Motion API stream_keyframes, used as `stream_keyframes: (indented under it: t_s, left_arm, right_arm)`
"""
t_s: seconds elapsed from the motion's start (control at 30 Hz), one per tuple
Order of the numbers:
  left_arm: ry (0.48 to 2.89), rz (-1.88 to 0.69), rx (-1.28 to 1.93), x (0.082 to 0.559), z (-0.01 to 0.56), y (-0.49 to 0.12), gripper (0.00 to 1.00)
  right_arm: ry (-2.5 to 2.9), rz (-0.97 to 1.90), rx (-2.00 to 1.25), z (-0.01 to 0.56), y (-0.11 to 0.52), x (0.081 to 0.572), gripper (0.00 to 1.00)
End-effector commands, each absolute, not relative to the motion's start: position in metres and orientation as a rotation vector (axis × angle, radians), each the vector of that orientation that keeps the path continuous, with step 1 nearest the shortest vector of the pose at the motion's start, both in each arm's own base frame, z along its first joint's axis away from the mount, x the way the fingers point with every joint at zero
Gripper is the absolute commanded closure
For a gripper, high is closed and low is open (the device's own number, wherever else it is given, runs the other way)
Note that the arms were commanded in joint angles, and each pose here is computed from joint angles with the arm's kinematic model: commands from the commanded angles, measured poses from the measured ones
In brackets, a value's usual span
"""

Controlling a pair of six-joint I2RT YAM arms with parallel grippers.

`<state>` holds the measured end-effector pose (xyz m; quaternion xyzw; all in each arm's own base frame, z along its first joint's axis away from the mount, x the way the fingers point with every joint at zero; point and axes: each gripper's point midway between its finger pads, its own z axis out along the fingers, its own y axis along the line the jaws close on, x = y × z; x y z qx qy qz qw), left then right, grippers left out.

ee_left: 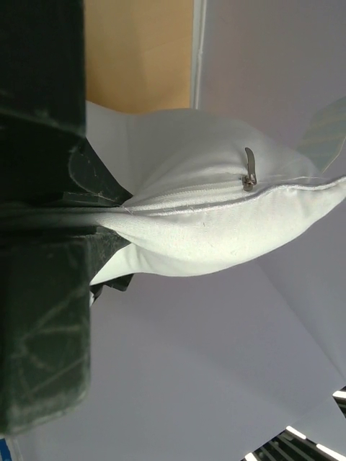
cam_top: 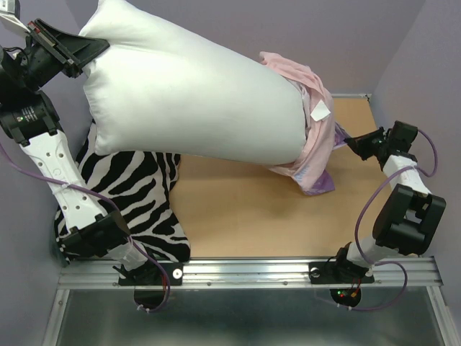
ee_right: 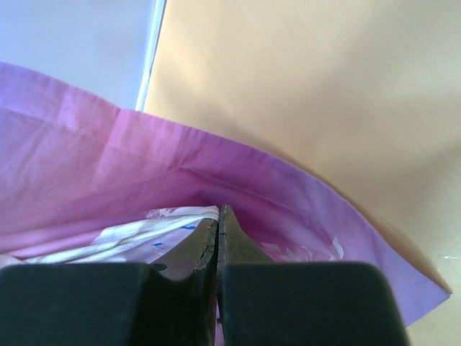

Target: Remove the pillowcase from the pillow

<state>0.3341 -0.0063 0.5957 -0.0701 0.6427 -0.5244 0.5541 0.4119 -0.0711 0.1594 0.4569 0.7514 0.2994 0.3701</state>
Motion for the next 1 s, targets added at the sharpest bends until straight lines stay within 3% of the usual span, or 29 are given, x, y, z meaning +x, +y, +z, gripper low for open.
stream_keyframes:
  t_s: [0.0, 0.37, 0.53, 0.7, 0.97]
  left_arm:
    - [1.094, -0.882, -0.186, 0.319, 0.686, 0.053, 1.0]
    - [1.1, -0.906, -0.183, 0.323, 0.682, 0.053, 1.0]
    - [1.148, -0.957, -0.164, 0.343, 0.662, 0.036, 1.0]
    - [1.24, -1.003, -0.116, 0.368, 0.623, -0.02, 1.0]
    - [1.392, -1.063, -0.091, 0.399, 0.56, -0.114, 1.0]
  right_arm:
    - [1.706, 0.047, 1.54, 0.108, -0.223, 0.362, 0.99]
    - [1.711, 0.073, 1.491, 0.12, -0.219, 0.366, 0.99]
    - [1.771, 0.135, 1.356, 0.136, -0.188, 0.385, 0.99]
    - [1.828, 0.226, 1.212, 0.151, -0.137, 0.405, 0.99]
    - [1.762, 0.307, 0.923, 0.258, -0.085, 0.442, 0.99]
